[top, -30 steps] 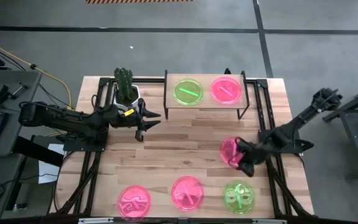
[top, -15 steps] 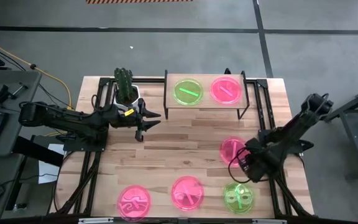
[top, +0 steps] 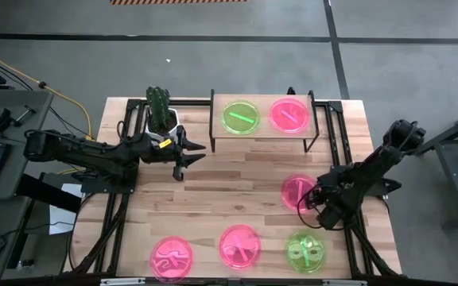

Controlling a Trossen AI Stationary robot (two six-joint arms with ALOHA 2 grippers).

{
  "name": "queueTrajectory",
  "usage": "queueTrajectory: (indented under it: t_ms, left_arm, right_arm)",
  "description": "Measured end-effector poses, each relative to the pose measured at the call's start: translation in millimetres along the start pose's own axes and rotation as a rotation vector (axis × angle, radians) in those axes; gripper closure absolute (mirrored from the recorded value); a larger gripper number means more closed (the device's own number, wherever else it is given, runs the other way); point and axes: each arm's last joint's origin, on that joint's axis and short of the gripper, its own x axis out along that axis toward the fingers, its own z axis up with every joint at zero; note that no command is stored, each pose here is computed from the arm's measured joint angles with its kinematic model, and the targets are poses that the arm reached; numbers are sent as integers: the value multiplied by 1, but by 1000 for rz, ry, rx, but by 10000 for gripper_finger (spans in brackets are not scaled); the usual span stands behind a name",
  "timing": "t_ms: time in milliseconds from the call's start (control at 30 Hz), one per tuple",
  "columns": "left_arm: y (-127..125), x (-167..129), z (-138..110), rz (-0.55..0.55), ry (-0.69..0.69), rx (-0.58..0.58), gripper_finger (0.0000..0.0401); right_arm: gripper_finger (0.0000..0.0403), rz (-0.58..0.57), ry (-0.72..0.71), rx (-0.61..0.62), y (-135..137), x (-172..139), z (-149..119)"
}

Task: Place and stack plates onto a shelf
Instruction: Stack the pink plate on top of the pink plate on the shelf

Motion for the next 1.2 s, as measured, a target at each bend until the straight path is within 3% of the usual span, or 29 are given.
queueTrajectory:
  t_ms: [300, 400, 567, 700, 1200]
  left_arm:
    - [0, 0, 0, -2, 0, -8, 288]
    - [0, 0, 0, -2, 0, -8, 288]
    - [0, 0, 0, -2, 0, -9, 288]
    - [0, 0, 0, -2, 0, -9, 288]
    - [0, 0, 0, -2, -1, -16, 288]
  right_arm:
    - [274, 90, -74, 61, -5, 16, 0]
    - [303, 108, -100, 52, -4, 16, 1]
    - [387, 128, -134, 10, -3, 17, 2]
    - [391, 156, -135, 20, -3, 15, 3]
    - [403, 631, -217, 36, 4, -27, 24]
